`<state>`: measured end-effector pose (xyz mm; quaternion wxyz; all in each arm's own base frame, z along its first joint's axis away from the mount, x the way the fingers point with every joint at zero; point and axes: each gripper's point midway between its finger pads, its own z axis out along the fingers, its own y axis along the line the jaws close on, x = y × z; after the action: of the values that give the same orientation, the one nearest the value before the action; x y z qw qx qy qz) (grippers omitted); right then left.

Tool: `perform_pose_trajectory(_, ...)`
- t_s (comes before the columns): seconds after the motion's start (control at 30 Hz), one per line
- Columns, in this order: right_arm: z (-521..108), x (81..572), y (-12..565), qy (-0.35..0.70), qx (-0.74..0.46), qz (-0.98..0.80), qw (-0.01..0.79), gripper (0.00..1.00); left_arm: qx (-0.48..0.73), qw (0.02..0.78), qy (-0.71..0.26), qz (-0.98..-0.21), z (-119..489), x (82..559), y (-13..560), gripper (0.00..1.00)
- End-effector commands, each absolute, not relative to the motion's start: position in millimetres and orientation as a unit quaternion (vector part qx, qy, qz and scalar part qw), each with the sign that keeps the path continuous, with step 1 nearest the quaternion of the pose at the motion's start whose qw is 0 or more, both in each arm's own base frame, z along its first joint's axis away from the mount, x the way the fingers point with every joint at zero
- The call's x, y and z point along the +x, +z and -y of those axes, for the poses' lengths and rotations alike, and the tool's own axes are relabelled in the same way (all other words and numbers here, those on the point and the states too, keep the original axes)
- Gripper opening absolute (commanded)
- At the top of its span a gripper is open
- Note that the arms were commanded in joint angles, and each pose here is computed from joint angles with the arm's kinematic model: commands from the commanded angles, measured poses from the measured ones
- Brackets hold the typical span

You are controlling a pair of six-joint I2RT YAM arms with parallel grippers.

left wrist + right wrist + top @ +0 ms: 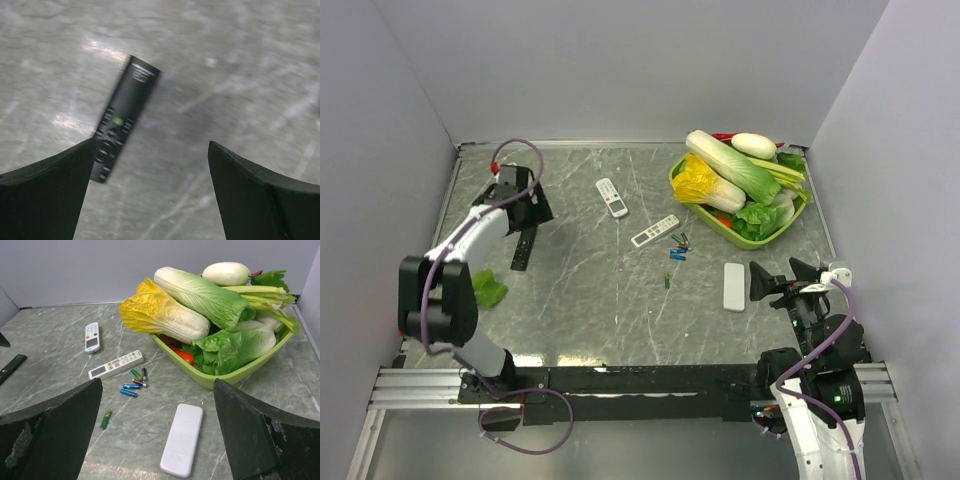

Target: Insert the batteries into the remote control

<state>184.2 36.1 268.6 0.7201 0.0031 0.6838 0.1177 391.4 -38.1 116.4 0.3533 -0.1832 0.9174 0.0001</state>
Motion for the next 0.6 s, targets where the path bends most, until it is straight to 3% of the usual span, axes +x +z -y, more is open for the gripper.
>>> perform_pose_trajectory(0.0, -36.1, 173.0, 292.2, 0.120, -0.010, -0.635, 0.763, 1.00, -0.185, 0.315, 0.005, -0.931, 8.3, 406.7, 99.1, 0.99)
perform_pose_trajectory(0.57, -42.4, 173.9, 290.1, 0.130, -0.026, -0.635, 0.761, 1.00, -0.173, 0.186, -0.024, -0.967, 1.5, 391.2, 11.6, 0.70)
